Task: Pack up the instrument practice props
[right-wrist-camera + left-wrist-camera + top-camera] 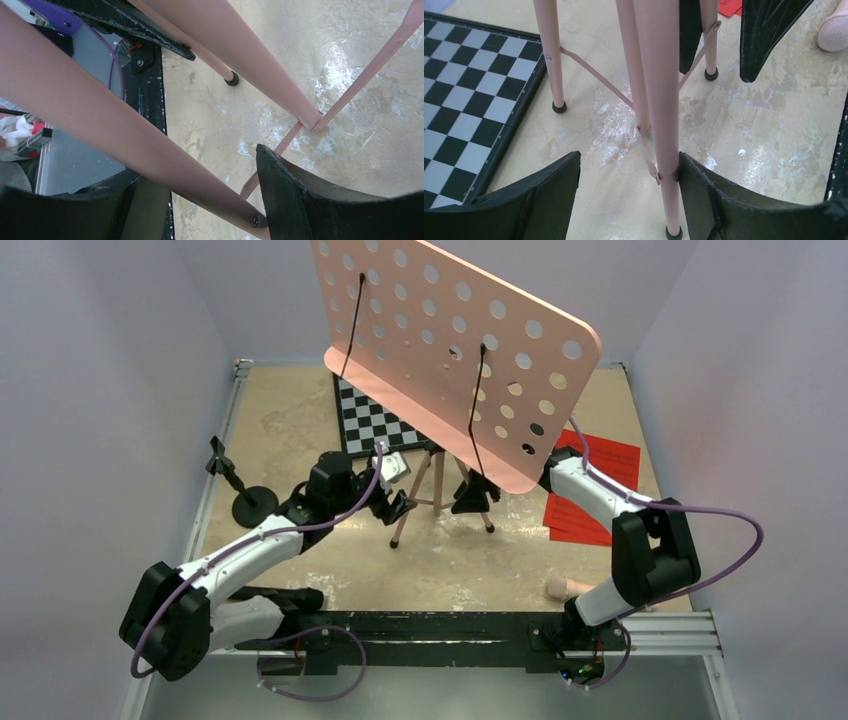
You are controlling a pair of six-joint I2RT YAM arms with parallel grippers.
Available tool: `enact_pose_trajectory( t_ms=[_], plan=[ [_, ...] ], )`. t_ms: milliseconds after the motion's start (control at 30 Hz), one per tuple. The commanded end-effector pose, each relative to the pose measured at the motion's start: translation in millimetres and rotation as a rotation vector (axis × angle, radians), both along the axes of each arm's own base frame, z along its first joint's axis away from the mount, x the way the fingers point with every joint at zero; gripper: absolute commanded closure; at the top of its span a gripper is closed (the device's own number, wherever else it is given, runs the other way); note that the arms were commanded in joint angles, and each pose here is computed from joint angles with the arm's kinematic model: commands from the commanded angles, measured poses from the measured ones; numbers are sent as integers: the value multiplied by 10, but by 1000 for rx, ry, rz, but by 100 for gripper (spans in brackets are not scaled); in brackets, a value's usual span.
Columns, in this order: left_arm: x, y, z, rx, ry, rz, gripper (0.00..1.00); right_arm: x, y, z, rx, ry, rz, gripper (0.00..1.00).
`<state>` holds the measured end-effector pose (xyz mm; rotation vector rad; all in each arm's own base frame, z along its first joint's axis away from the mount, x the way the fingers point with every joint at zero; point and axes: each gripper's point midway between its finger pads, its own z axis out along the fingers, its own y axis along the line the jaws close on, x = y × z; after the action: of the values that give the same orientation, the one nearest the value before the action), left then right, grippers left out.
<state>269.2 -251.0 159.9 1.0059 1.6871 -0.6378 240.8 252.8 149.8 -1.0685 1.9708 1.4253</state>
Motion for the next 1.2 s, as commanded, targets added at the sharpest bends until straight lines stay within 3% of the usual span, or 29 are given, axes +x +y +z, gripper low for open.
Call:
enact_pose_trajectory(
  t_ms=[0, 367, 667, 767, 967, 1167],
  plan=[
    [316, 240, 212, 79, -219, 47, 26, -182, 36, 50, 20, 90, 42, 36],
    [244, 136, 214, 58, -247, -114, 38, -110, 45, 69, -9, 86, 17, 26],
    [31, -11, 300, 67, -275, -347, 58, -91, 42, 87, -17, 79, 17, 27],
    [-54, -31, 290, 57, -207, -398, 69, -113, 32, 78, -19, 78, 20, 27],
    [-36, -36, 300, 46, -157, -420, 86, -146, 25, 55, -19, 82, 24, 27],
    [115, 130, 320, 79, -135, -410, 95, -165, 28, 85, -10, 76, 36, 26]
  ],
)
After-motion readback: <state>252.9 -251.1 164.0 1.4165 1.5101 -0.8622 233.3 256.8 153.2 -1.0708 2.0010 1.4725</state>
